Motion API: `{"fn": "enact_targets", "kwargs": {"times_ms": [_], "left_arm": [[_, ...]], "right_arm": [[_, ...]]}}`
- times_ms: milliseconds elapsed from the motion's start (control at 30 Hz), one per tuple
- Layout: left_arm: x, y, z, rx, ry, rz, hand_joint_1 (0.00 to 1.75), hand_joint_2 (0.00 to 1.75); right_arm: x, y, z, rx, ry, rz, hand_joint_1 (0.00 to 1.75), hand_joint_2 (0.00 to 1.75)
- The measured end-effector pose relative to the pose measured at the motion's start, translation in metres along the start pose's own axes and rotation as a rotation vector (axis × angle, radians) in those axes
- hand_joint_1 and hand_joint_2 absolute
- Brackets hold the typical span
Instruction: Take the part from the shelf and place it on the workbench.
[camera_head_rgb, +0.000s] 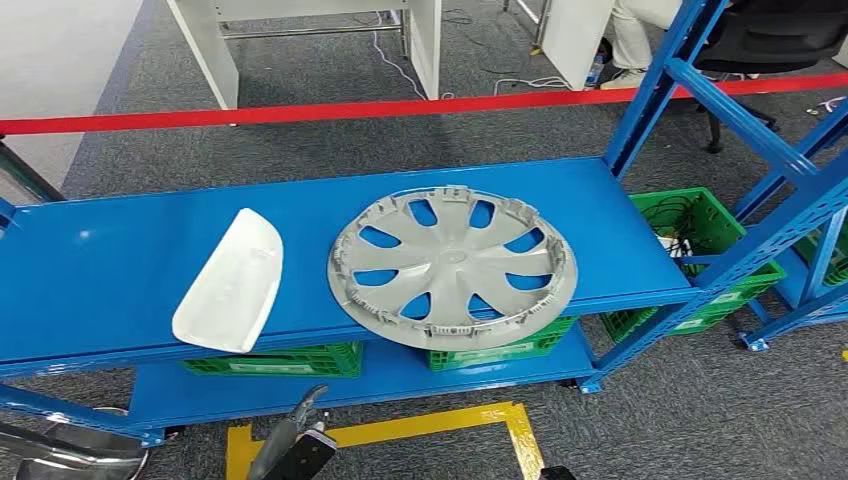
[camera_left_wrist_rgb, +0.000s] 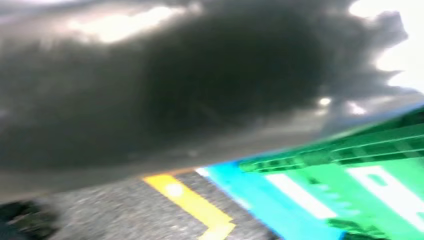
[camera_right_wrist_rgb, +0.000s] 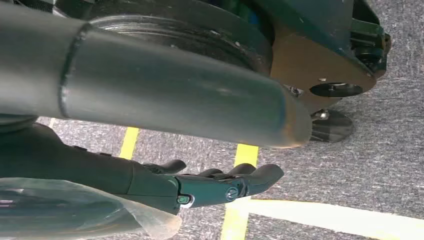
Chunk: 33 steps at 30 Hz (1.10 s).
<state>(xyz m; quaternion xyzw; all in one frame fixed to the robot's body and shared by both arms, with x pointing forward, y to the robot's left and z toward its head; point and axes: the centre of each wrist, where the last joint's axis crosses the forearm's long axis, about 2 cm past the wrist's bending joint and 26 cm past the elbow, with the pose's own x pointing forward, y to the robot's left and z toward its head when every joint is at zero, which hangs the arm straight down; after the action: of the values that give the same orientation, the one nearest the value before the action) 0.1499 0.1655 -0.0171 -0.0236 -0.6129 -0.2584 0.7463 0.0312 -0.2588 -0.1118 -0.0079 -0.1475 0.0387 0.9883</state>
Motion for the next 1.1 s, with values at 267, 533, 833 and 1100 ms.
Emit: {"fn": "enact_targets", "kwargs": {"times_ms": [267,533,833,1100], "left_arm": [[0.039,0.010,-0.002,0.093,-0.298,0.044,0.00,1.75],[0.077,0.025,-0.002,0.176,-0.611,0.036,0.00,1.75],[0.102,0.037,0.001,0.202,-0.793,-0.075,0.00,1.75],[0.105,0.051,0.001,0.350,-0.816,-0.215,0.00,1.75]], "right_arm": [[0.001,-0.002,0.000,-0.015,-0.005,0.028,0.00,0.00],[0.001,-0.004,0.000,-0.026,-0.007,0.074,0.00,0.00],[0.000,-0.006,0.000,-0.024,-0.002,0.105,0.00,0.00],[-0.001,-0.006,0.000,-0.022,0.003,0.130,0.00,0.00]]}}
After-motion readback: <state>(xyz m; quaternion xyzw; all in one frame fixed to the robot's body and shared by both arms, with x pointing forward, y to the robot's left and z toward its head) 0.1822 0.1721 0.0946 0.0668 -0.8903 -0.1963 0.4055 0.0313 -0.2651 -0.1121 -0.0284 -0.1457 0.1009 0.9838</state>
